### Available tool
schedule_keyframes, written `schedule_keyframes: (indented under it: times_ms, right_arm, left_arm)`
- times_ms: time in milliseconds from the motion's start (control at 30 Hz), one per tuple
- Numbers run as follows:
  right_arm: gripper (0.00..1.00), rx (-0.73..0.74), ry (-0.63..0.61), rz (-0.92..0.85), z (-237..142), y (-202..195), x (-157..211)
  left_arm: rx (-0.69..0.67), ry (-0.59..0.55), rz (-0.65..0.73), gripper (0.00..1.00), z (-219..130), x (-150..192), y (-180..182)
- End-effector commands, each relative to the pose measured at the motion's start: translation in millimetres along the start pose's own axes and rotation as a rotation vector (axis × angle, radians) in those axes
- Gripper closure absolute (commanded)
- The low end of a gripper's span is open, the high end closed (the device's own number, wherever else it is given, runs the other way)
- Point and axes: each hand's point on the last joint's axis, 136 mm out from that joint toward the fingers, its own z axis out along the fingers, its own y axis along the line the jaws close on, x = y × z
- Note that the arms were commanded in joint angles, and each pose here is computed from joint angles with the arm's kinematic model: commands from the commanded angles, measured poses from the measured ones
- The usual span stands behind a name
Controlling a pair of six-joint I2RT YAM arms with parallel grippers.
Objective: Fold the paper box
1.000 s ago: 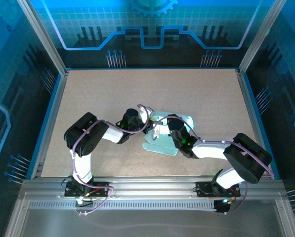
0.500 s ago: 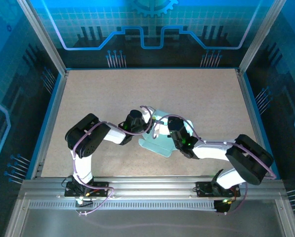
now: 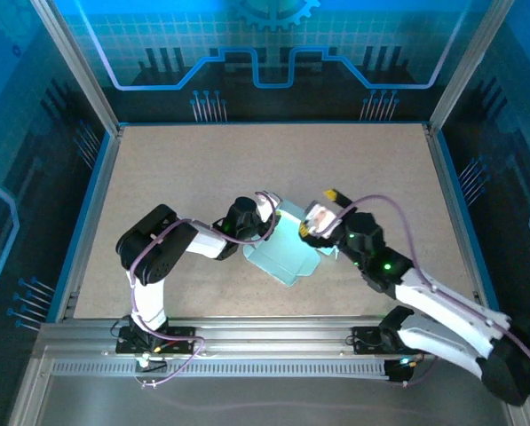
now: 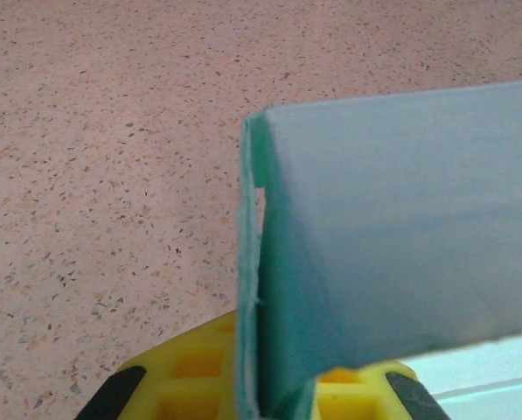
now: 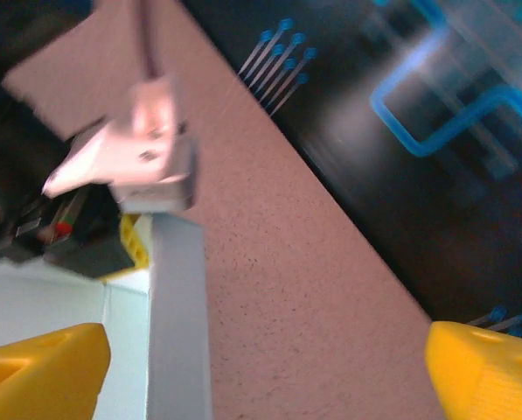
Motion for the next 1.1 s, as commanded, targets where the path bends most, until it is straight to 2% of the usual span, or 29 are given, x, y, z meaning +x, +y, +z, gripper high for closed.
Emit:
schedule_keyframes:
  times_ms: [0,67,167,233,400,533,567,667,833,1067]
  right_arm:
    - [0.00,-0.064,0.013,0.422,-14,-14,0]
    - [0.00,-0.073,0.043,0.616,-18,-30,-3]
    - [0.00,-0.132,0.118,0.764,-15,-36,-3]
    - [0.00,-0.199,0.142,0.859,-7,-34,-6]
    - [0.09,-0.395,0.301,1.105,31,-22,0]
    - [0.15,-0.524,0.446,1.174,60,-5,11]
    - [0.20,-0.552,0.474,1.201,68,-1,15]
    - [0.28,-0.631,0.520,1.239,86,12,23]
    - [0.40,-0.669,0.553,1.264,105,22,37]
    - [0.44,-0.751,0.636,1.257,122,53,49]
  left_arm:
    - [0.000,-0.007,0.034,0.96,-4,-6,-3]
    - [0.001,-0.008,0.043,0.96,-5,-5,-5]
    - [-0.008,0.000,0.070,0.96,-7,-4,-6]
    - [-0.005,0.001,0.082,0.96,-8,-5,-7]
    - [0.015,0.007,0.107,0.95,-9,-1,-11]
    - [0.021,0.026,0.128,0.95,-8,3,-12]
    - [0.027,0.026,0.127,0.95,-9,4,-13]
    - [0.040,0.025,0.119,0.95,-7,4,-15]
    - [0.058,0.023,0.104,0.95,-6,6,-19]
    - [0.065,0.018,0.083,0.94,-2,7,-19]
